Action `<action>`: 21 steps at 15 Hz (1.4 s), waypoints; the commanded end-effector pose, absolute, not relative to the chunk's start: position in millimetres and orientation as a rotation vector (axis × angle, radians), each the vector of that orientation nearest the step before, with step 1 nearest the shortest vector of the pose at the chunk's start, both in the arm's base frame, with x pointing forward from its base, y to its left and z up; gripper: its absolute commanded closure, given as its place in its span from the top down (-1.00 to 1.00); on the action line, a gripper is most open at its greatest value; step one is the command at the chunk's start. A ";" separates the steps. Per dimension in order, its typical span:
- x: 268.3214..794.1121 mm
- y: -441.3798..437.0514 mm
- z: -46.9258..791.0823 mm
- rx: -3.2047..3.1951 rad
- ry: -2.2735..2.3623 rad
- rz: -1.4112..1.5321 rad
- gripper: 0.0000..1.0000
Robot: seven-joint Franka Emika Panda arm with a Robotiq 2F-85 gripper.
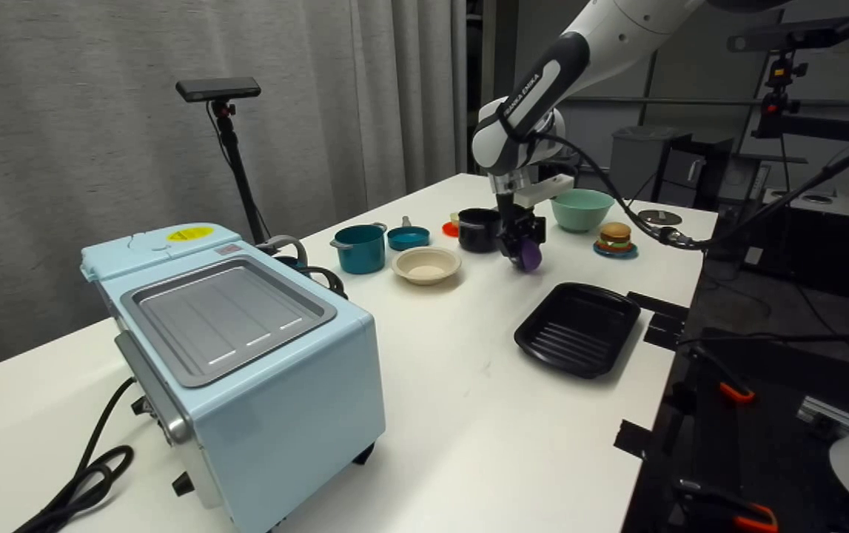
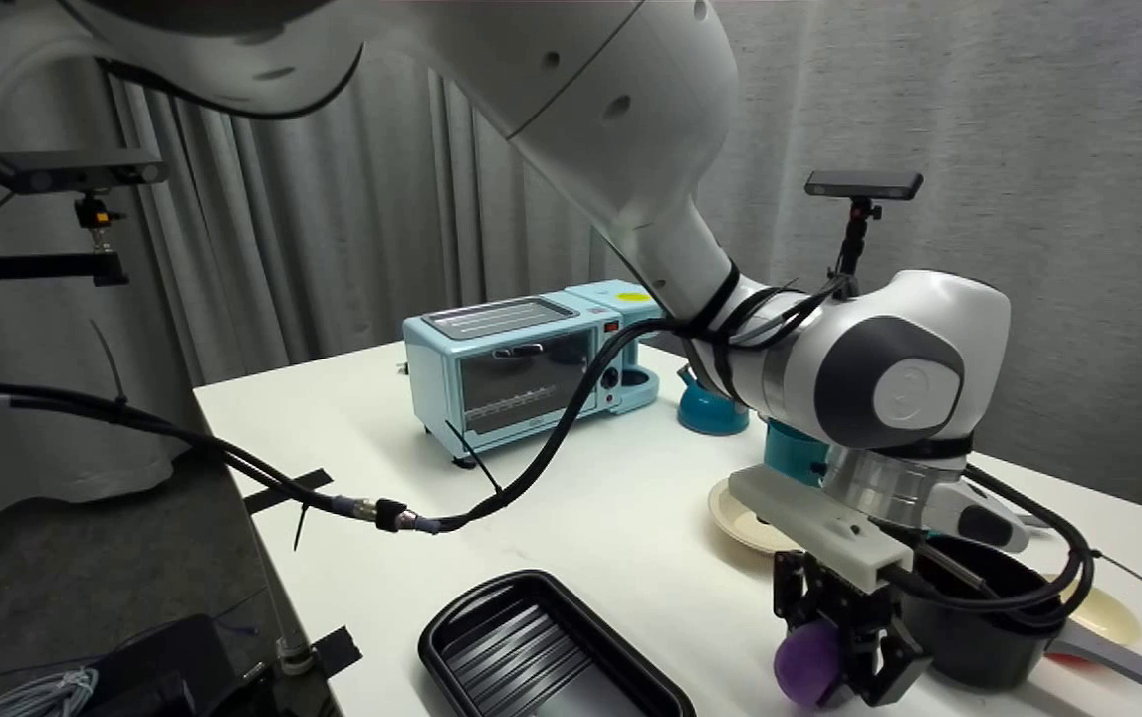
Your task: Pick up the plum plush toy and place it on the white bowl
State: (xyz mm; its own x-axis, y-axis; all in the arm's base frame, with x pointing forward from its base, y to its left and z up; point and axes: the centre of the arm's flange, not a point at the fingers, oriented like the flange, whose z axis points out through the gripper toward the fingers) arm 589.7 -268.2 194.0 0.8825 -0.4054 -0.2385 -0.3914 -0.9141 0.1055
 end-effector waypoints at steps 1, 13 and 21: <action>591.1 -282.8 232.3 3.012 -0.673 -0.287 -0.93; 662.8 -133.1 352.1 3.156 -0.658 0.238 -1.00; 695.7 -119.9 297.5 3.116 -0.748 0.156 -1.00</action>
